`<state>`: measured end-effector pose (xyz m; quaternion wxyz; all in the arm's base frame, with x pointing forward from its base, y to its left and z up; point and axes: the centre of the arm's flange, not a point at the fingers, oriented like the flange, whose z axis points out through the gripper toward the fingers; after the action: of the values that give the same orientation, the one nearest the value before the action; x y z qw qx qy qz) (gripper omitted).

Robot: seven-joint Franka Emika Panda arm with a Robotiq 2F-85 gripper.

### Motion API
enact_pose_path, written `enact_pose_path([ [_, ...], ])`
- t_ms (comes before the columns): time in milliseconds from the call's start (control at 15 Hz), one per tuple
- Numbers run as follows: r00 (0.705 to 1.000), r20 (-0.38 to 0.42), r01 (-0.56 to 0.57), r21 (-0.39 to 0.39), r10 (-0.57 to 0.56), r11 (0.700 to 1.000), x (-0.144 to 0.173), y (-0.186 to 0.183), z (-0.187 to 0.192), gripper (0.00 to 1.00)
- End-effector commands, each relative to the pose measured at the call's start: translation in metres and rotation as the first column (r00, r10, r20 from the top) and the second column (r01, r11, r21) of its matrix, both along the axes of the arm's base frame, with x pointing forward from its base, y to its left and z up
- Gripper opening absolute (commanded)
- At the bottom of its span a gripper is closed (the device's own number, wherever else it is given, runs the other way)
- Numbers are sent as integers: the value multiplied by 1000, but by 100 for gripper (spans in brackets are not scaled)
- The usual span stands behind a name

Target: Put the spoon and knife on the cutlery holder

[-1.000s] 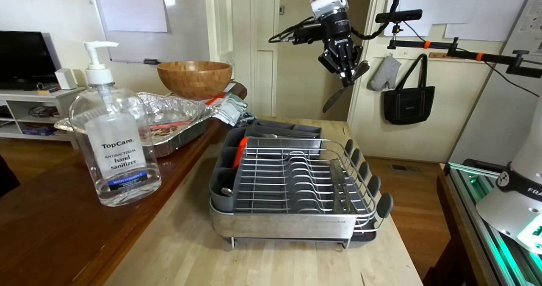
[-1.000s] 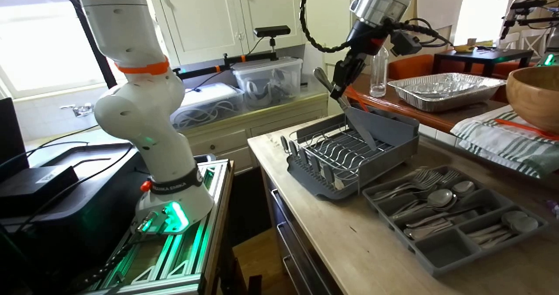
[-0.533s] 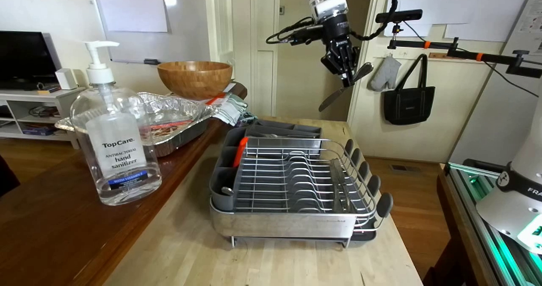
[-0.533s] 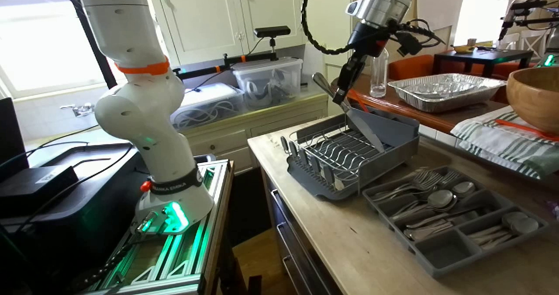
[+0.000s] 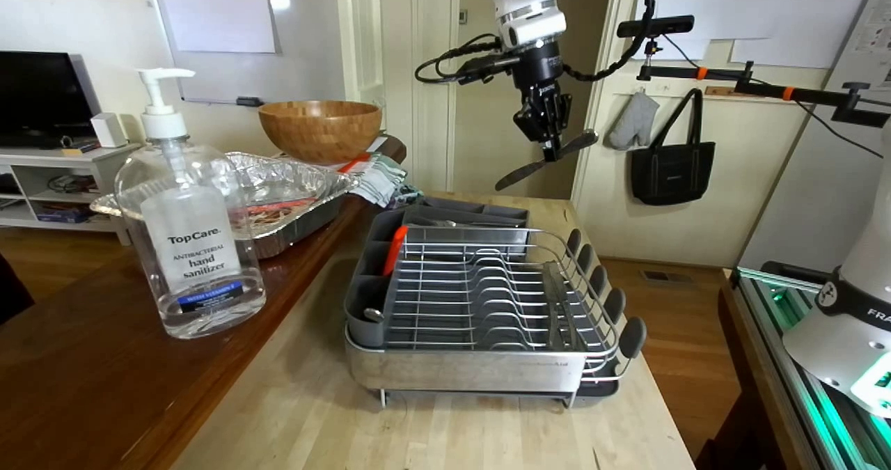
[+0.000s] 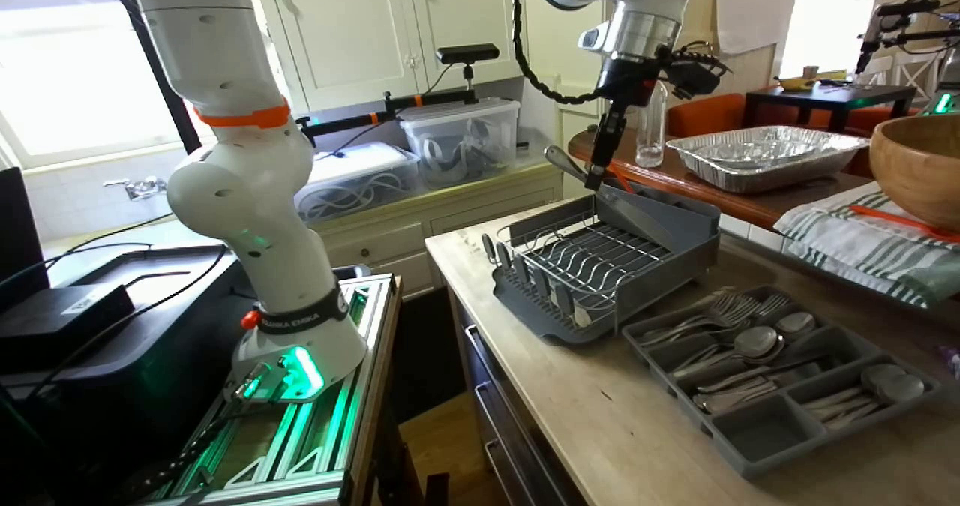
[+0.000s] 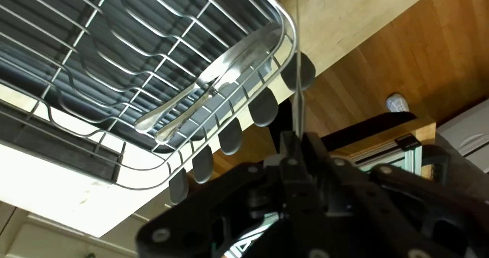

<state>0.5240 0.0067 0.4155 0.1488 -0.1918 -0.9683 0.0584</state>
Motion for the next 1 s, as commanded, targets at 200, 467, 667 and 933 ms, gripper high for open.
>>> enact_pose_path([
  [200,988,114,-106,14,104,994,-11,-67,-10,2],
  [467,993,104,-57,-59,63,997,-15,-67,-8,2],
  [667,995,91,-26,-51,30,998,-4,-10,-17,9],
  [933,980,146,-130,-29,132,991,-6,-8,-18,2],
])
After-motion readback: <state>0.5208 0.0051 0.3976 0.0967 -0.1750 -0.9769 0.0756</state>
